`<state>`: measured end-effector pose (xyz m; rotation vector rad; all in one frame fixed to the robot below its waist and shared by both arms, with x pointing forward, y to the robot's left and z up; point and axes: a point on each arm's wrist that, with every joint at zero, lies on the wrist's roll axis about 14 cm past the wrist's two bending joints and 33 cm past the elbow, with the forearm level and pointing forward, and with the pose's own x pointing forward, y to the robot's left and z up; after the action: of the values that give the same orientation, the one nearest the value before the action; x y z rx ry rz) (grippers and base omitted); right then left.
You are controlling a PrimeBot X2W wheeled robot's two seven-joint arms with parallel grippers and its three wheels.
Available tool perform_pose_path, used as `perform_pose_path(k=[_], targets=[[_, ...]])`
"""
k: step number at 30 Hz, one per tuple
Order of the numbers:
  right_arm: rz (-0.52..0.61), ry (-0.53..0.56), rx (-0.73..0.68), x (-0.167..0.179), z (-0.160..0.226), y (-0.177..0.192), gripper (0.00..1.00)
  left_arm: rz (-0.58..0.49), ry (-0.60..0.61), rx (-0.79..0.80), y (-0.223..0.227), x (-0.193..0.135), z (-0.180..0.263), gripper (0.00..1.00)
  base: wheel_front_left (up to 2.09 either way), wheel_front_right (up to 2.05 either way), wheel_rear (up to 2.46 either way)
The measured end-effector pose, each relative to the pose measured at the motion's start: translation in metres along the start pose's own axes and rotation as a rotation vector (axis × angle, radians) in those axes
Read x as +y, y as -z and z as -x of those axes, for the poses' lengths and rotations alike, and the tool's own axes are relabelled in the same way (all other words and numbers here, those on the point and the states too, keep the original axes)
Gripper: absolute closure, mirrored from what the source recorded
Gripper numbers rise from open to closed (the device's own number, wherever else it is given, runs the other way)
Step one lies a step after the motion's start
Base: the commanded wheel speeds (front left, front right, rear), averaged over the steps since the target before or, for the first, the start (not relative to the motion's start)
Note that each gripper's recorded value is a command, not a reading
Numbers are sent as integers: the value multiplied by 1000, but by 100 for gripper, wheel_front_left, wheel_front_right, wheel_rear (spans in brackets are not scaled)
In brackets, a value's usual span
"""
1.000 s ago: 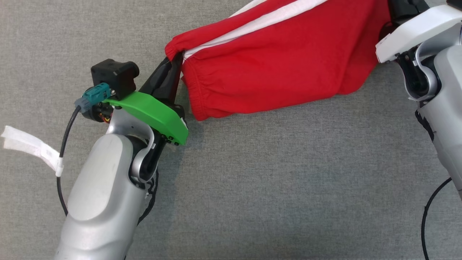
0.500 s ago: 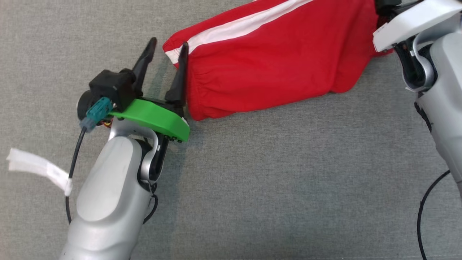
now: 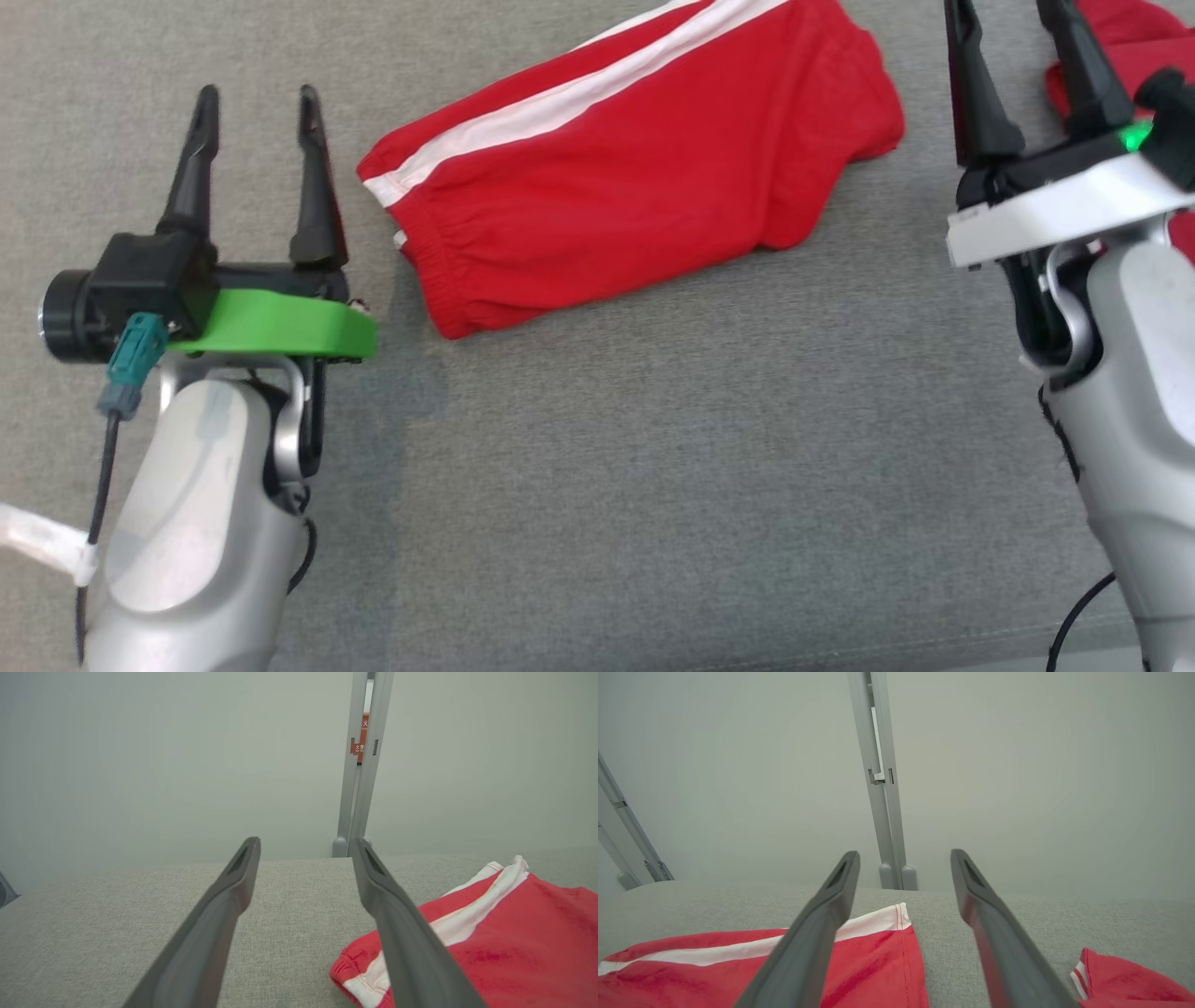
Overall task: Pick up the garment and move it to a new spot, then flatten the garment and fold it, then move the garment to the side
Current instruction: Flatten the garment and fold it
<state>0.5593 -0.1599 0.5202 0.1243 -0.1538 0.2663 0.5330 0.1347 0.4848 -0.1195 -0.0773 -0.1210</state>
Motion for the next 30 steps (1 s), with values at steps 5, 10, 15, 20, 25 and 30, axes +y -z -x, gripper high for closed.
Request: perform_pose_path(k=[5, 10, 15, 20, 25, 30], targets=[[3, 43, 2, -6, 34, -7, 0, -24, -5, 16, 2, 5, 9, 0, 0, 0, 0], [15, 98, 9, -14, 70, -14, 0, -37, -9, 32, 4, 6, 25, 0, 0, 0, 0], [13, 136, 24, -15, 103, -17, 0, -40, -16, 61, 8, 5, 47, 0, 0, 0, 0], [15, 161, 35, -14, 130, -20, 0, -32, -38, 75, 6, 4, 70, 0, 0, 0, 0], [20, 164, 26, -12, 140, -30, 0, -20, -48, 74, 1, 1, 86, 0, 0, 0, 0], [24, 155, 20, -8, 140, -35, 0, -13, -58, 68, -4, 3, 90, 0, 0, 0, 0]])
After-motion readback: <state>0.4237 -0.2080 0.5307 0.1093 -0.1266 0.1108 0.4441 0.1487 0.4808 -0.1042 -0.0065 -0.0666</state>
